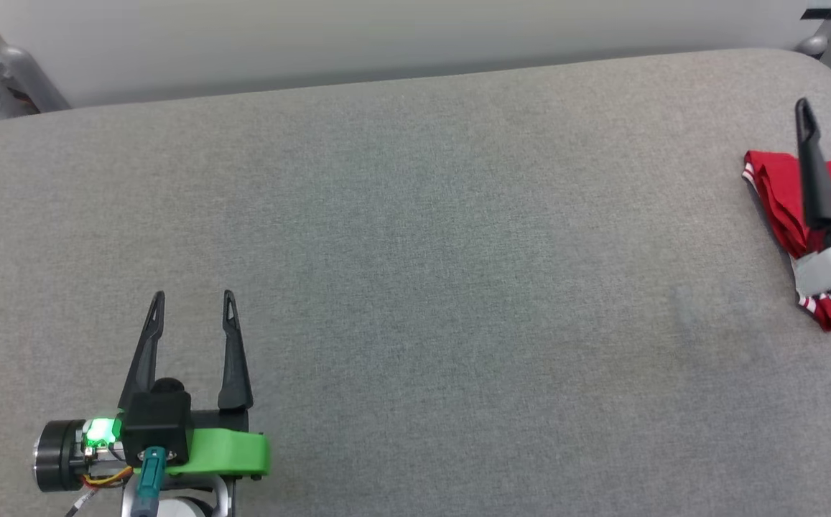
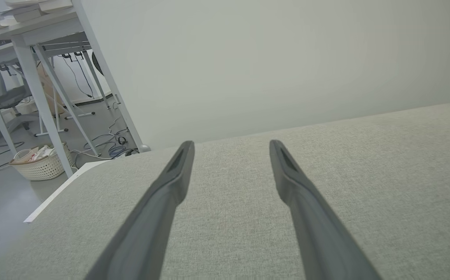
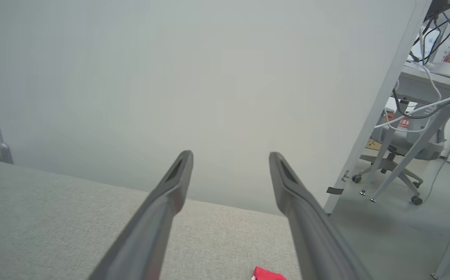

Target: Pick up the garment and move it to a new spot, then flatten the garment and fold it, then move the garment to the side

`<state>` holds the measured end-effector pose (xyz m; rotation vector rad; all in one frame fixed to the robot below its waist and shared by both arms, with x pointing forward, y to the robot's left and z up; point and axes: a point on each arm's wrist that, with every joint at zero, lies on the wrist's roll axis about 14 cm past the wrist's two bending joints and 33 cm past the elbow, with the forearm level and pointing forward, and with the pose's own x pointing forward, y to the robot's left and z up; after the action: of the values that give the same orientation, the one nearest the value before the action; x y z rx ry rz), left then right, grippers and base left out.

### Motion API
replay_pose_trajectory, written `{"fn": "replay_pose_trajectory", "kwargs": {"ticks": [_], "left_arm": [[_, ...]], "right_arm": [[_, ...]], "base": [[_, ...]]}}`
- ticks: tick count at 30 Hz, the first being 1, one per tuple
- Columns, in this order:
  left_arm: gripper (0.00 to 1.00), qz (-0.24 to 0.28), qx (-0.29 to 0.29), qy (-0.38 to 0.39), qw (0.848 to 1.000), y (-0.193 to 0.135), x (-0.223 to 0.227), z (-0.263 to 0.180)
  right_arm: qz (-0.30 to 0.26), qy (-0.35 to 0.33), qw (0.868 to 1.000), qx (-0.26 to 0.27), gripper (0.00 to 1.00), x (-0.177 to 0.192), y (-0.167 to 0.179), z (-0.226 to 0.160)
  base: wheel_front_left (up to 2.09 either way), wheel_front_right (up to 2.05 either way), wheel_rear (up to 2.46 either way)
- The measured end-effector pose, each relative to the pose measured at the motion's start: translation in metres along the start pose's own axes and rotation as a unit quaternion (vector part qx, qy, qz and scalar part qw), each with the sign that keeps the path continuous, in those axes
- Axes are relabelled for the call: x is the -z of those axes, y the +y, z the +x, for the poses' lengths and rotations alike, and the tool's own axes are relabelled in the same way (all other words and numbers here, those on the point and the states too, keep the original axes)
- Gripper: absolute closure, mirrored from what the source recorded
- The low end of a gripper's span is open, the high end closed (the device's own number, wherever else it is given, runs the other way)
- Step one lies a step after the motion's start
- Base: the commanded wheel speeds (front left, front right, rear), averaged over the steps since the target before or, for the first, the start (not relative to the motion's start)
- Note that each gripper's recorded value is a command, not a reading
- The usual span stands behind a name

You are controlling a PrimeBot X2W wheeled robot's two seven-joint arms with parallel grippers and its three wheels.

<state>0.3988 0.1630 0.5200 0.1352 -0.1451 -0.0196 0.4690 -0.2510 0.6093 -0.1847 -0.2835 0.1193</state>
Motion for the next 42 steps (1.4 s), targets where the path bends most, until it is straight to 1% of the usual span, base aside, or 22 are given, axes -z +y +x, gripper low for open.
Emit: {"fn": "replay_pose_trajectory", "kwargs": {"ticks": [5,12,15,22,32,42], "left_arm": [[0.00,0.001,-0.009,-0.004,1.000,0.008,-0.007,-0.014],[0.00,0.004,-0.022,-0.002,1.000,0.020,-0.011,-0.032],[0.00,0.003,-0.023,-0.003,1.000,0.022,-0.012,-0.038],[0.00,-0.007,-0.024,-0.002,1.000,0.021,-0.014,-0.045],[0.00,-0.016,-0.024,0.003,1.000,0.021,-0.012,-0.054],[0.00,-0.021,-0.026,0.008,0.999,0.024,-0.009,-0.058]], "right_arm": [[0.032,-0.007,0.999,-0.004,0.00,0.000,0.032,-0.031],[0.074,0.009,0.997,0.010,0.00,0.008,0.054,-0.069],[0.080,0.014,0.997,0.006,0.00,0.009,0.066,-0.082],[0.103,0.027,0.994,0.017,0.00,0.013,0.081,-0.106],[0.116,0.026,0.993,0.018,0.00,0.008,0.089,-0.120],[0.130,0.029,0.991,0.018,0.00,0.010,0.094,-0.123]], "base": [[0.00,0.00,0.00],[0.00,0.00,0.00],[0.00,0.00,0.00],[0.00,0.00,0.00],[0.00,0.00,0.00],[0.00,0.00,0.00]]}}
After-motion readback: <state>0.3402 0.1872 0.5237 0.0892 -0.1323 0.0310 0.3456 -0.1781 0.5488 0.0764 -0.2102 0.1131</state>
